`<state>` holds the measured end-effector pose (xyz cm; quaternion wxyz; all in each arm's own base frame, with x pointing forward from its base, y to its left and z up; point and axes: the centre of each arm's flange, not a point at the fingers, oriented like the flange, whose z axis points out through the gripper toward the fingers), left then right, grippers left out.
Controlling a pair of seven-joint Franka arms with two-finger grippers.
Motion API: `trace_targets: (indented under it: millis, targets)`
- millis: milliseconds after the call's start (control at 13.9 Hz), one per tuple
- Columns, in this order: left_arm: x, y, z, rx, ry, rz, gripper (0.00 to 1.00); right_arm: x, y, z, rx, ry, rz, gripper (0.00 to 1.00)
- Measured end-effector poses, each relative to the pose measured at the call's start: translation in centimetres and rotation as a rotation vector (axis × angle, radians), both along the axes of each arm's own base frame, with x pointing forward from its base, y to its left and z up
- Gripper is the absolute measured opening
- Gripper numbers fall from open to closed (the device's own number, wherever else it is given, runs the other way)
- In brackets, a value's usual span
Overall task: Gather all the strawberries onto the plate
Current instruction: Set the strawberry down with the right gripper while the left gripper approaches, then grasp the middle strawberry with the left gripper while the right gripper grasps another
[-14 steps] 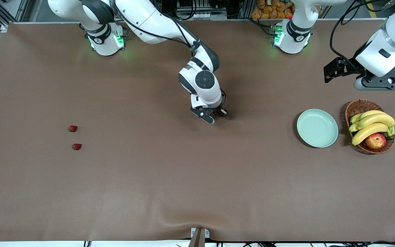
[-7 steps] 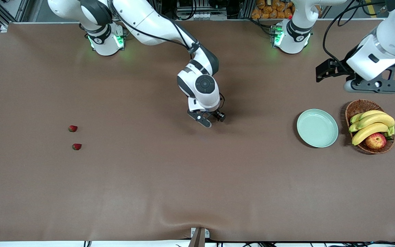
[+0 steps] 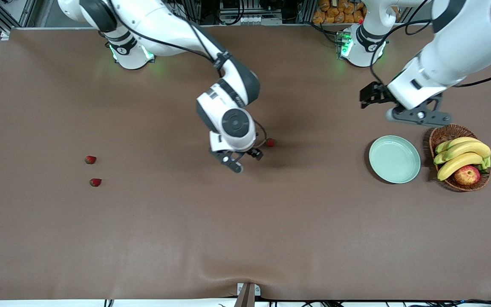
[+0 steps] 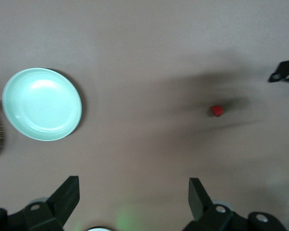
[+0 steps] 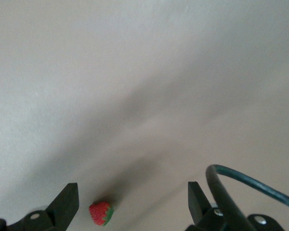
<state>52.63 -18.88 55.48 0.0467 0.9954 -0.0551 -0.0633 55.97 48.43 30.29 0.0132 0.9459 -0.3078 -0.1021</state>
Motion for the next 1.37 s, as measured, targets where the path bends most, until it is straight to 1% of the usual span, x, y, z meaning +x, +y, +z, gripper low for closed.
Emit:
trace_targets:
  millis: [144, 359, 575, 719, 791, 934, 1078, 1366]
  targets:
    - [-0.5, -3.4, -3.0, -0.003, -0.010, 0.014, 1.00, 2.5, -3.5, 3.0, 0.025, -0.010, 0.034, 1.00]
    - [-2.2, -8.8, -8.0, -0.012, -0.018, 0.031, 1.00, 5.8, -10.5, 6.7, 0.048, 0.011, 0.115, 1.00]
    - [-2.8, -13.1, -12.4, -0.032, -0.018, 0.074, 1.00, 8.2, -16.5, 8.0, 0.072, 0.028, 0.200, 1.00]
    - [-3.1, -16.0, -16.0, 0.010, -0.034, 0.106, 1.00, 10.0, -21.1, 8.0, 0.092, 0.029, 0.271, 1.00]
    - [-3.4, -17.5, -17.9, 0.031, -0.045, 0.120, 1.00, 10.8, -23.4, 7.9, 0.089, 0.028, 0.304, 1.00]
    - [-4.3, -20.2, -21.3, 0.045, -0.054, 0.141, 1.00, 11.9, -27.5, 7.6, 0.083, 0.028, 0.365, 1.00]
    - [-5.3, -22.0, -24.1, 0.059, -0.048, 0.154, 1.00, 12.6, -30.8, 7.0, 0.081, 0.031, 0.424, 1.00]
    - [-6.1, -23.7, -27.4, 0.063, -0.054, 0.184, 1.00, 13.7, -38.3, 4.4, 0.089, 0.018, 0.514, 1.00]
